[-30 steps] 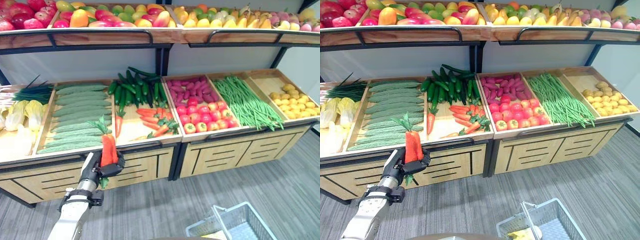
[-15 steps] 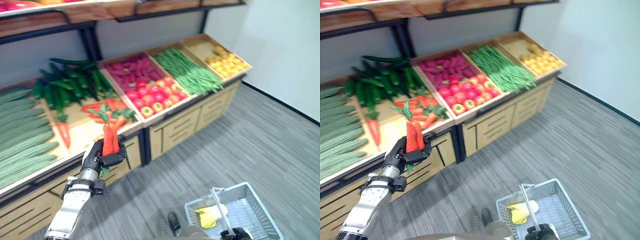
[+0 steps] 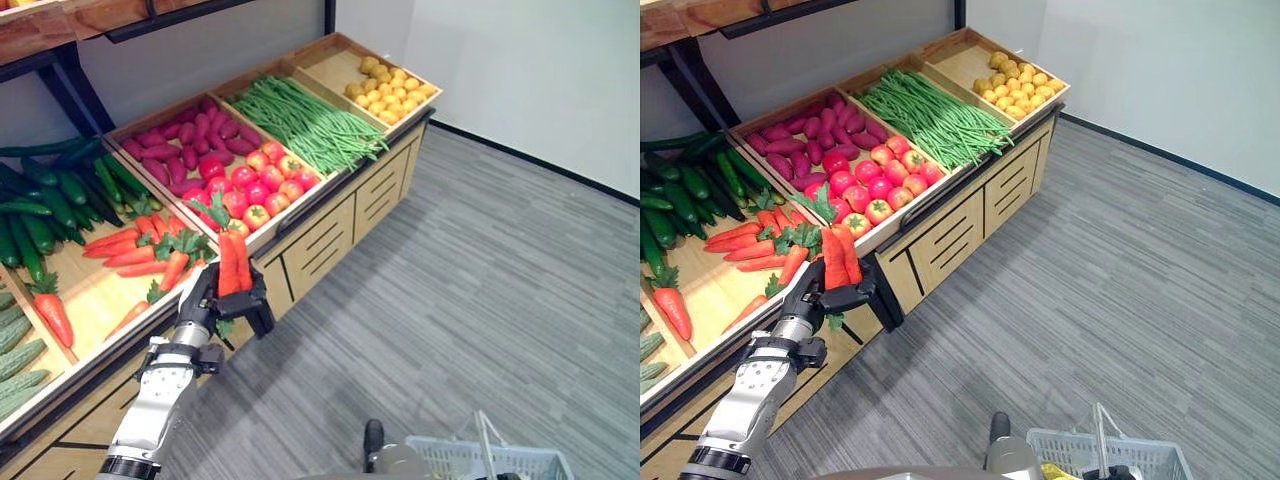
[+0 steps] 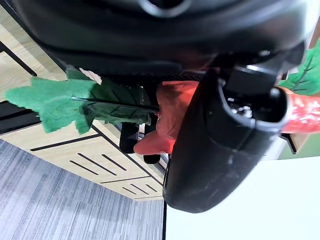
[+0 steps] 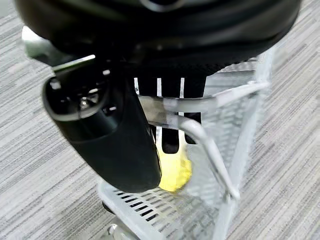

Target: Get the vegetables into the basket

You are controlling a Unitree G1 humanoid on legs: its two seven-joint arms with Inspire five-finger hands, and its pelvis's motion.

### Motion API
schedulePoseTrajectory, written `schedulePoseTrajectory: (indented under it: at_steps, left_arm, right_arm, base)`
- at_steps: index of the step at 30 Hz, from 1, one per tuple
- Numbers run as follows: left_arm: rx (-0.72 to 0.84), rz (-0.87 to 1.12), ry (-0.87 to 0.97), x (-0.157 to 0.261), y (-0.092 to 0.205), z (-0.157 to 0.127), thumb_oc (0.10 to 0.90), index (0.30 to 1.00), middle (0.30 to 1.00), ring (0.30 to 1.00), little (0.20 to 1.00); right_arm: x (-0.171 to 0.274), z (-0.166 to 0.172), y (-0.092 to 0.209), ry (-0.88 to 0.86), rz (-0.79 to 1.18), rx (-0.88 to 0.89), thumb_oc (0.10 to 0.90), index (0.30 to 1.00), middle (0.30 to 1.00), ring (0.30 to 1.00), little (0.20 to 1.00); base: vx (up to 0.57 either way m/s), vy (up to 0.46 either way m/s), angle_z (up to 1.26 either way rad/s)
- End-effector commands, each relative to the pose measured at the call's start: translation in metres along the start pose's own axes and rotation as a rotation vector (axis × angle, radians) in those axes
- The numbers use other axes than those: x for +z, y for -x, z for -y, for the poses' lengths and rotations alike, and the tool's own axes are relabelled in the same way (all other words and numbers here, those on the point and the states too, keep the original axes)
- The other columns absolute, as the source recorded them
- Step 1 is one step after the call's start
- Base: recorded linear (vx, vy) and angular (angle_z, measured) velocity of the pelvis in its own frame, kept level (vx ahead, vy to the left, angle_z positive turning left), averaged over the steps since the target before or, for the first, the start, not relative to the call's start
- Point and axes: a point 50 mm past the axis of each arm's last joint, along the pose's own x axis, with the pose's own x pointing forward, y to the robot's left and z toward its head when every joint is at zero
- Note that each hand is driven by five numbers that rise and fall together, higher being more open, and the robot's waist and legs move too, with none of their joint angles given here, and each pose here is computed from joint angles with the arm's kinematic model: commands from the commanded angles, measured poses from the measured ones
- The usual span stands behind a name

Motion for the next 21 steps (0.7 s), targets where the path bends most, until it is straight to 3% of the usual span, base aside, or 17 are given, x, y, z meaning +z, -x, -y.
schedulePoseTrajectory:
  at_steps: [1,13,21]
  left_arm:
    - [-0.016,0.266,0.018,0.05,0.0,0.003,0.4,0.3,0.3,0.3,0.3]
    - [-0.017,0.324,0.059,0.063,-0.007,0.009,0.4,0.3,0.3,0.3,0.3]
    - [0.036,0.329,0.053,0.061,-0.002,0.002,0.4,0.3,0.3,0.3,0.3]
  right_arm:
    - [0.024,0.008,-0.002,-0.026,0.087,-0.045,0.4,0.3,0.3,0.3,0.3]
    - [0.03,0.032,-0.004,0.009,0.1,-0.109,0.4,0.3,0.3,0.3,0.3]
    - [0.034,0.039,-0.004,0.035,0.118,-0.133,0.4,0.3,0.3,0.3,0.3]
  base:
    - [0.04,-0.067,0.01]
    - [0.03,-0.158,-0.02]
    - [0.19,0.11,-0.46]
